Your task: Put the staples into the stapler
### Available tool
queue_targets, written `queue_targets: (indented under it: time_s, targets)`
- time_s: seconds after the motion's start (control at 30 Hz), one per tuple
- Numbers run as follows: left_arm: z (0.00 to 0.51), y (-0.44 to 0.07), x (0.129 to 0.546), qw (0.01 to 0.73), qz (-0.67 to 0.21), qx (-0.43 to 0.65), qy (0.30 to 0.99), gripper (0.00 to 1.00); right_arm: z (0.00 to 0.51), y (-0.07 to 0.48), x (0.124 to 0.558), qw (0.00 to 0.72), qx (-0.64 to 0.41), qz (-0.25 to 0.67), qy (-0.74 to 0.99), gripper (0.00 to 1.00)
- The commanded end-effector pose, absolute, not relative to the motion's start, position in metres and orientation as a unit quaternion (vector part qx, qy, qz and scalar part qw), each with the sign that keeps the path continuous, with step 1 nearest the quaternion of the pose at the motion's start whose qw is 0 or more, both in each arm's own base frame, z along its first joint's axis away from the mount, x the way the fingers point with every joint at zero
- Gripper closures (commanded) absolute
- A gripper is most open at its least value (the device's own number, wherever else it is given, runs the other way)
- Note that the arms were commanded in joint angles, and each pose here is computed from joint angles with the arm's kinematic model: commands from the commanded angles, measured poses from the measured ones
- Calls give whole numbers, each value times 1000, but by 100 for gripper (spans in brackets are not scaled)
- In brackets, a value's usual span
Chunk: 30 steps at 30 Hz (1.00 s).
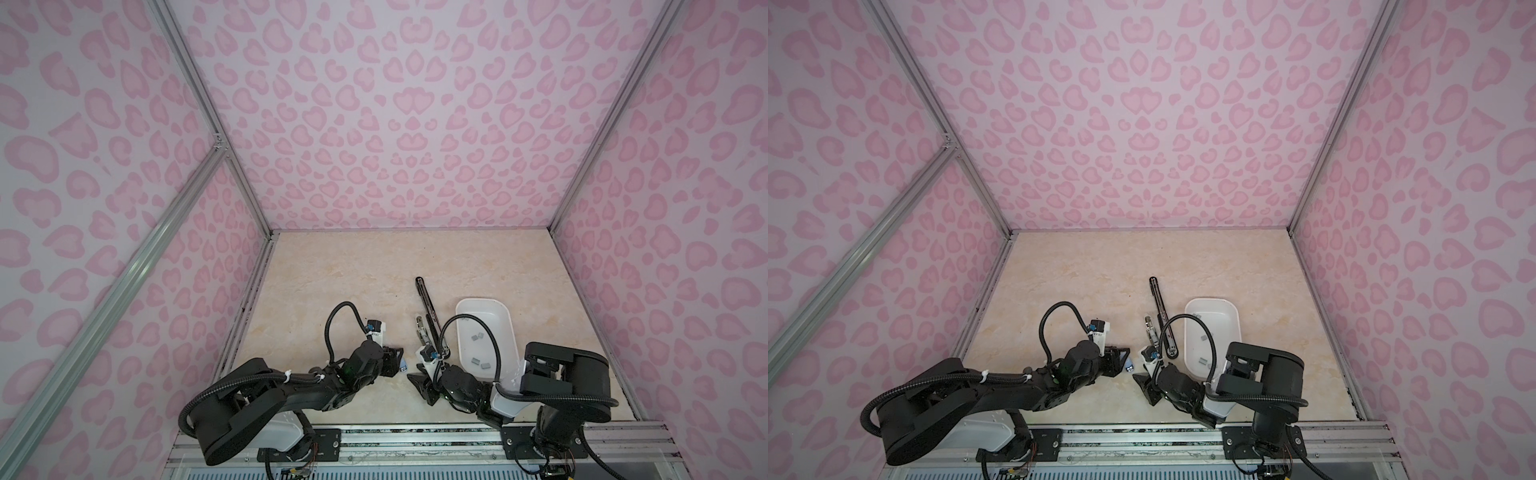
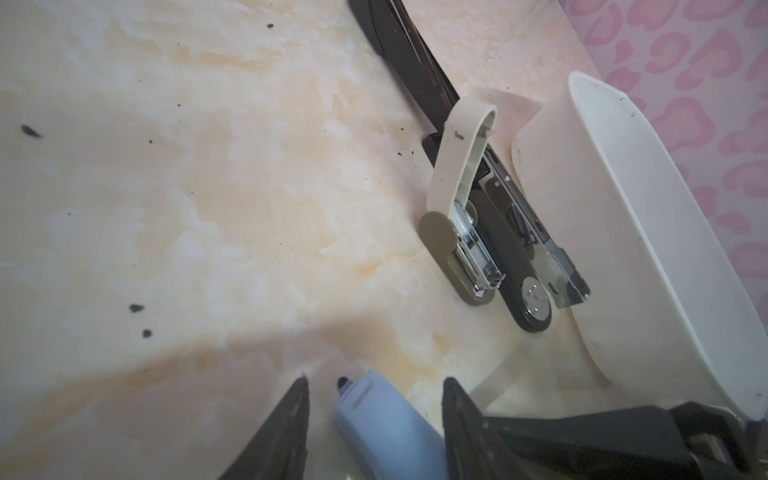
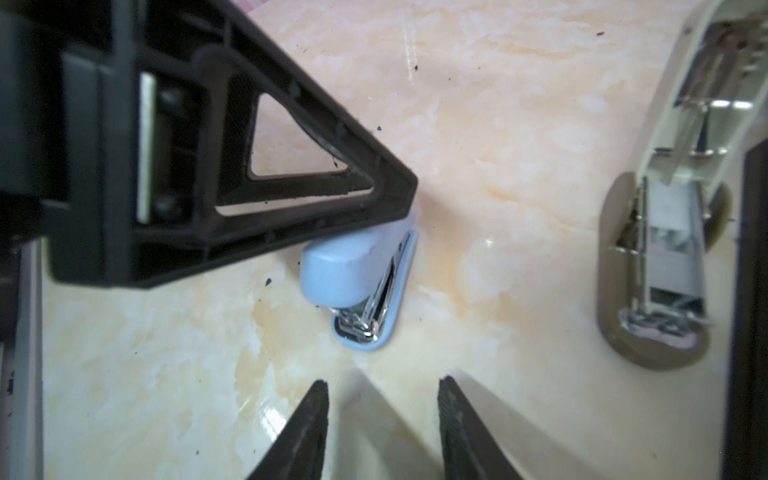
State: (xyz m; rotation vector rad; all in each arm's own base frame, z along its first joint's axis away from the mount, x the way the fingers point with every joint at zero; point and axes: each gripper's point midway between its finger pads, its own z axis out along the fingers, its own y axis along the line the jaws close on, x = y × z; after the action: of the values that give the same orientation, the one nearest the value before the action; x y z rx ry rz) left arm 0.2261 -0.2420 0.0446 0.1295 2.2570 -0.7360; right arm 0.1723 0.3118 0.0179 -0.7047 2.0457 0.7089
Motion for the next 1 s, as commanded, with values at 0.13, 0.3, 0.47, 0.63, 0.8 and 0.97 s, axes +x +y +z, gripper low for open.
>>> queue_targets:
  time_s: [0.13,0.3,0.47,0.63,0.8,0.97]
  targets:
    - [62,-220,227,410,-277,23,869,47,30,307,176,429,-288,261,815,65]
    - [68,-204,223,425,-265,15,865,47,56,318,181,453,-287,270,800,69]
    - [69,-198,216,426,-277,15,861,47,73,331,190,468,-282,262,795,73]
    - [73,-195,211,430,-288,16,856,46,77,347,197,470,-286,258,794,76]
    - [77,-191,207,437,-296,15,849,46,68,353,204,470,-281,241,801,81]
    - [75,-188,205,437,-299,14,848,46,52,353,207,463,-280,222,811,86]
